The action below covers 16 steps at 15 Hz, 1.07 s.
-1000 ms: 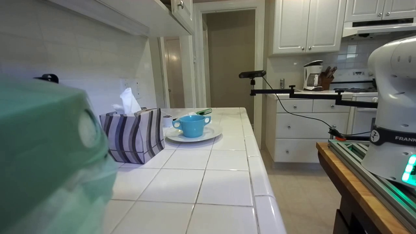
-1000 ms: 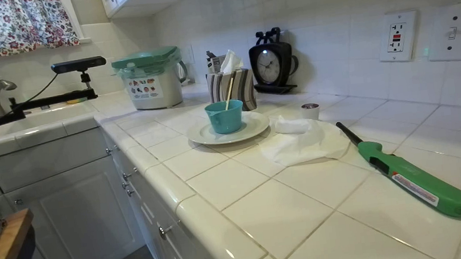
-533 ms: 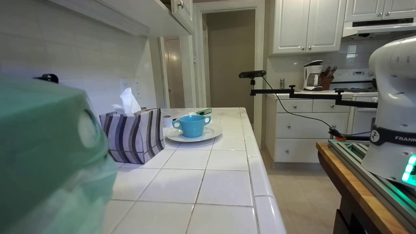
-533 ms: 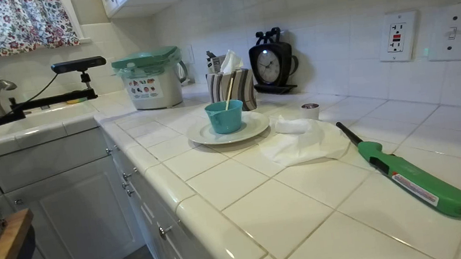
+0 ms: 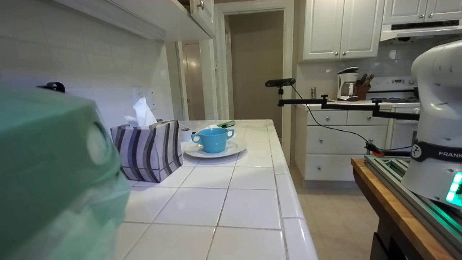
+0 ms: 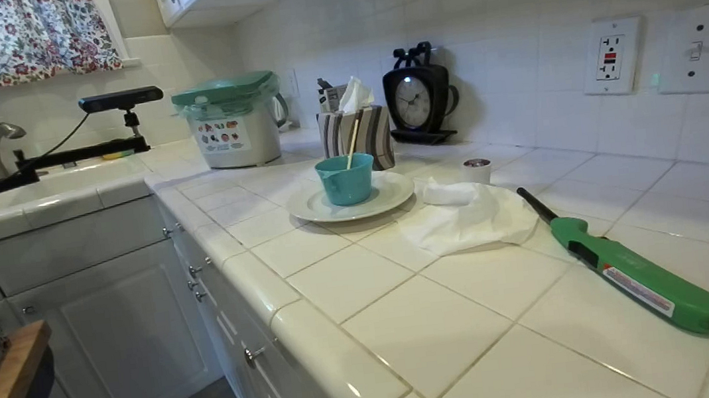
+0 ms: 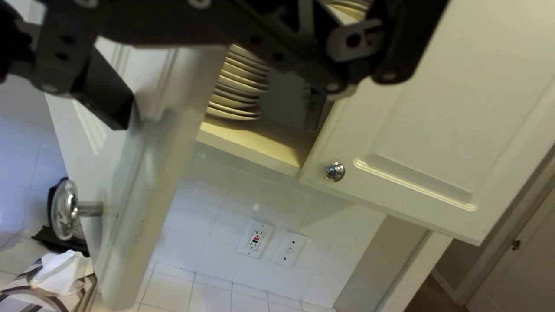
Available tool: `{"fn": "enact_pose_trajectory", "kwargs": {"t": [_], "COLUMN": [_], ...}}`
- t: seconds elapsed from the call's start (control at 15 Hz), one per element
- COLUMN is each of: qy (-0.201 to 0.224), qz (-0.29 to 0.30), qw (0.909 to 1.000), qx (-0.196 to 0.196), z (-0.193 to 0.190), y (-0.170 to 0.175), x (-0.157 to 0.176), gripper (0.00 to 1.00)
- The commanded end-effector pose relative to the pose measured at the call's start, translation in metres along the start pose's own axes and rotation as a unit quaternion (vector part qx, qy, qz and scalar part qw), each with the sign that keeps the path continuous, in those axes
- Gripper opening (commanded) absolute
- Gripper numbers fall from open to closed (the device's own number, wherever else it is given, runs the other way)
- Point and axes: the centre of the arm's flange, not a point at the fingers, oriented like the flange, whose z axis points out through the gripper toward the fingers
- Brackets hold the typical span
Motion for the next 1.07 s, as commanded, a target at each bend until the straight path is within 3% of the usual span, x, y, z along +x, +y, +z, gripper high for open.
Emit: {"fn": "enact_pose_trajectory", "kwargs": {"t": [0.0,1.0], "qy": [-0.003,-0.005], "qz": [-0.010,0.003], "qw": [0.9996,0.9981], "qx": [-0.026,-0.062], "z": [0.010,0.073], "y": [0.018,0.080], "x": [0.013,0.042], "gripper": [1.00,1.00]}}
